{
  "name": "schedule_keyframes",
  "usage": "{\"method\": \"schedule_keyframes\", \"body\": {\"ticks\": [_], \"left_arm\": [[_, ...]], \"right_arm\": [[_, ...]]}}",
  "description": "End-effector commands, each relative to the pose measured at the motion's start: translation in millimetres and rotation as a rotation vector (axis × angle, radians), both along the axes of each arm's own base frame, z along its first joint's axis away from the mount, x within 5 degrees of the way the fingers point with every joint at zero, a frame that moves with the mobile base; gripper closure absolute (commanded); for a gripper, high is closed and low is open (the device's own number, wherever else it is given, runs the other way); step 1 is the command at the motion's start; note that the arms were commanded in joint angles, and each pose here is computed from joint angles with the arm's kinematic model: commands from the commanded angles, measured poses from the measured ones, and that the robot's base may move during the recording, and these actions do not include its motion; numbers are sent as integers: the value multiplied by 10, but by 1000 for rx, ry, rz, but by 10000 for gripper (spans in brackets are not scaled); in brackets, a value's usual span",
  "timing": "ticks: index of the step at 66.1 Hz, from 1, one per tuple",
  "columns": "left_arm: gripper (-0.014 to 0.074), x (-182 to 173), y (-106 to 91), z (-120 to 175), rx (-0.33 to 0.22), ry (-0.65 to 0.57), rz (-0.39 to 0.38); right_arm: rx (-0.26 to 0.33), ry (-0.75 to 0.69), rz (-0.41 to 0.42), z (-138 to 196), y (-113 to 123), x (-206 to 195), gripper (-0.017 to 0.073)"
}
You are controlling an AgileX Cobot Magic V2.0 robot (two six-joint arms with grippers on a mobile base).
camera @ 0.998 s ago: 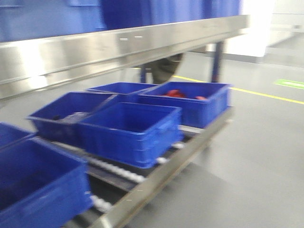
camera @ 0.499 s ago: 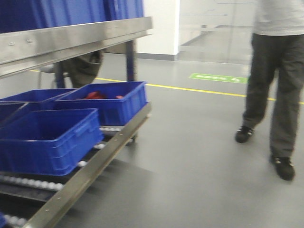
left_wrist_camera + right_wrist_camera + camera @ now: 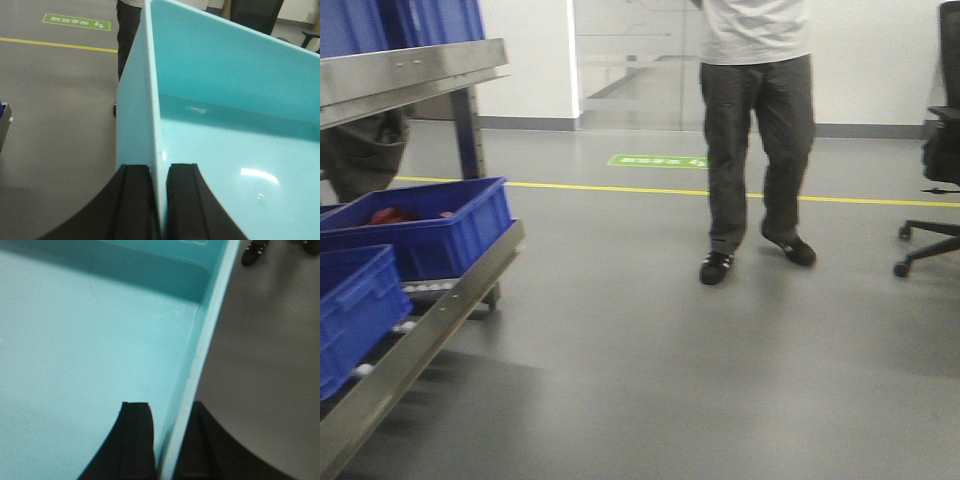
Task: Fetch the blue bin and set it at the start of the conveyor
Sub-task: 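Drive past the person and chairs toward the red conveyor, holding the bin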
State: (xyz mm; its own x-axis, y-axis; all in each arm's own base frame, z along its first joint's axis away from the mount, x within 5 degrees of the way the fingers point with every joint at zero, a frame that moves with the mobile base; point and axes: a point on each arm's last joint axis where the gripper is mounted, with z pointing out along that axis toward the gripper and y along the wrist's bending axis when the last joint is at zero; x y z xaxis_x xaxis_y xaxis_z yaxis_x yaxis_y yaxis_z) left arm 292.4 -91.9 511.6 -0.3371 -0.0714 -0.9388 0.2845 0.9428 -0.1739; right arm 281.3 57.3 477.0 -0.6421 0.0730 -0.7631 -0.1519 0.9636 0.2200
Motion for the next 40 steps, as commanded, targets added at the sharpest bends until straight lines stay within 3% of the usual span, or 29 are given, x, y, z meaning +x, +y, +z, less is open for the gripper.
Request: {"method": "schedule_keyframes", "body": {"ticks": [1, 40], "left_arm": [[705, -63, 36, 155, -27, -100, 14], [705, -63, 36, 155, -27, -100, 14]], "right_arm": [[-57, -42, 0, 70, -58, -48, 712], [-57, -42, 0, 70, -58, -48, 712]]}}
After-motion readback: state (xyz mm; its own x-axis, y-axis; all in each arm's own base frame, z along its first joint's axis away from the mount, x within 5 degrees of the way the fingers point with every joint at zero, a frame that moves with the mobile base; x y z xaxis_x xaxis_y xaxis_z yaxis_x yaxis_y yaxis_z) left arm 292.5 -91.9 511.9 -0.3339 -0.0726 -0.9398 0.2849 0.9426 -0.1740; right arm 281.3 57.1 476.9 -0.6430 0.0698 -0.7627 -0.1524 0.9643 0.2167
